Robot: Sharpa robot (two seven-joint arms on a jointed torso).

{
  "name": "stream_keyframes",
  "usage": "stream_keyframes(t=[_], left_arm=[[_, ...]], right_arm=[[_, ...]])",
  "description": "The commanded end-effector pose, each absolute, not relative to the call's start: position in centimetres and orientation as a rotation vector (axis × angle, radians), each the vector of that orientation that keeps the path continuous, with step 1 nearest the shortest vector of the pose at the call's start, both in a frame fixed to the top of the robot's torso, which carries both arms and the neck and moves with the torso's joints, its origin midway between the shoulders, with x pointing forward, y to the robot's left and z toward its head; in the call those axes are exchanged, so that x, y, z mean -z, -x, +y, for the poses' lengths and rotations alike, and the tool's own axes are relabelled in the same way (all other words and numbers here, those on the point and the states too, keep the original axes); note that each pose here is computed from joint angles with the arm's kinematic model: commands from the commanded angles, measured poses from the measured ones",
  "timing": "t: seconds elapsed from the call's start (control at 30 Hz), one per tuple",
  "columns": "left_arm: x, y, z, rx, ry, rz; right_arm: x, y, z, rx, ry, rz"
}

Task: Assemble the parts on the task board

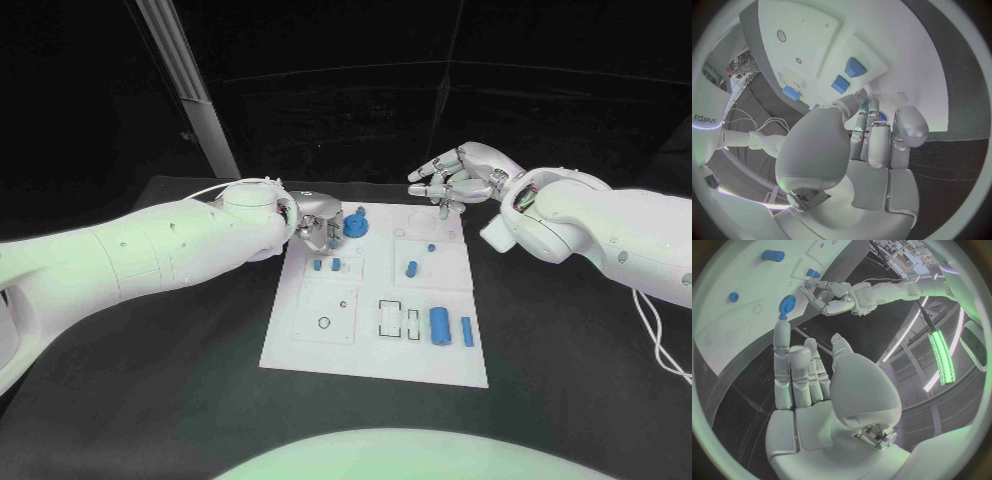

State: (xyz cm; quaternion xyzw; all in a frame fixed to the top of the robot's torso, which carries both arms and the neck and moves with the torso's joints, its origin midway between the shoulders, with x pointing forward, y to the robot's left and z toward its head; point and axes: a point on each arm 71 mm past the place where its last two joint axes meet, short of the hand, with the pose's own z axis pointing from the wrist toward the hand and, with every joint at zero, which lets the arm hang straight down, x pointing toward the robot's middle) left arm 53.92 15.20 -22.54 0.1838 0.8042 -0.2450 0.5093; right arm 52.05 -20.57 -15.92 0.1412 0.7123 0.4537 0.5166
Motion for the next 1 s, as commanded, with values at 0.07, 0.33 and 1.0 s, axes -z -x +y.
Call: stream_keyframes(t=[0.07,0.33,1.0], left_arm=[[22.41,-53.95,15.25,0.585,-0.443,1.927],[22.46,-53.96,15.32,0.578,-0.441,1.936],[22.53,-53.98,15.27,0.575,-0.444,1.946]], right_arm=[[15.73,-52.02,-20.57,-1.096,-0.332,1.703],[15.74,-52.03,-20.55,-1.097,-0.332,1.704],[15.75,-52.02,-20.57,-1.096,-0.332,1.706]])
